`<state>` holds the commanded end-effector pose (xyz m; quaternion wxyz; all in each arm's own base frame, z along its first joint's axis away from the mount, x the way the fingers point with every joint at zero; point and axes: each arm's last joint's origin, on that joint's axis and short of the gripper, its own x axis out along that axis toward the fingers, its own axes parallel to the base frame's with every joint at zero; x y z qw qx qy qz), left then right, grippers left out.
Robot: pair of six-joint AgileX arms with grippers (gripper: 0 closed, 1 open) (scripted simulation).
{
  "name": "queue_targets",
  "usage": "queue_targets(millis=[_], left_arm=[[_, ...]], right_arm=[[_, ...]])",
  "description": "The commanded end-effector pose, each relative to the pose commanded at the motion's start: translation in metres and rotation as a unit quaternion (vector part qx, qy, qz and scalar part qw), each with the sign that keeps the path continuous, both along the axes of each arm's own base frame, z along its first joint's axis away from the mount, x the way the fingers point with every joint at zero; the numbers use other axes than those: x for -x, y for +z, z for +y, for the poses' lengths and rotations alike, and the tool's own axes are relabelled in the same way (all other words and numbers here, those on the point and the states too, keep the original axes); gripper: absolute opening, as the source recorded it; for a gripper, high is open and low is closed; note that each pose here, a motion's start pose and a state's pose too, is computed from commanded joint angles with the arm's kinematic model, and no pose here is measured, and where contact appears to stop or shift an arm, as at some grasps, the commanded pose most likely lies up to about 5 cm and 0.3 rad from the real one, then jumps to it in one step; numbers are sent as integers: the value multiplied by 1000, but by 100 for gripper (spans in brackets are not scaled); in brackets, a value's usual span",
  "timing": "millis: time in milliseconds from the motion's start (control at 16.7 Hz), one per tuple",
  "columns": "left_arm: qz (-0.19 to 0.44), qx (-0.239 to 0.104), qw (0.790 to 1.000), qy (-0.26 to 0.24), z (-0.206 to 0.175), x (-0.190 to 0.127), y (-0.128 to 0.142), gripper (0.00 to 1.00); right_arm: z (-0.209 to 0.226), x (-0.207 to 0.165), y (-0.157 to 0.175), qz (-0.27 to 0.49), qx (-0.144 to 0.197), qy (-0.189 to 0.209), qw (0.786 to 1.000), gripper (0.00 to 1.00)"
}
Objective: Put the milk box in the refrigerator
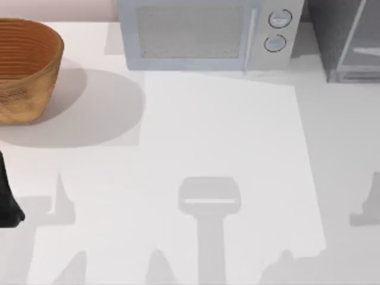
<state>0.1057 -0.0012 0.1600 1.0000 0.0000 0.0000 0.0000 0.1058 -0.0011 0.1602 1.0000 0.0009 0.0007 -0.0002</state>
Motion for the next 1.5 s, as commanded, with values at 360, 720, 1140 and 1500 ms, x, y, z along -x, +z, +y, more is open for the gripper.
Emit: queue_targets(millis=[360,720,1140,1500], left_arm=[[0,0,1000,0,0,0,0,100],[0,0,1000,0,0,0,0,100],[0,0,1000,0,0,0,0,100],[0,0,1000,0,0,0,0,100]], right_arm=[[-5,-3,53,-76,14,-20,997,0],[-10,-50,98,-74,21,-6,997,0],[-32,-151,79,6,1,3,1000,0],[-62,-231,37,18,-4,1,1000,0]])
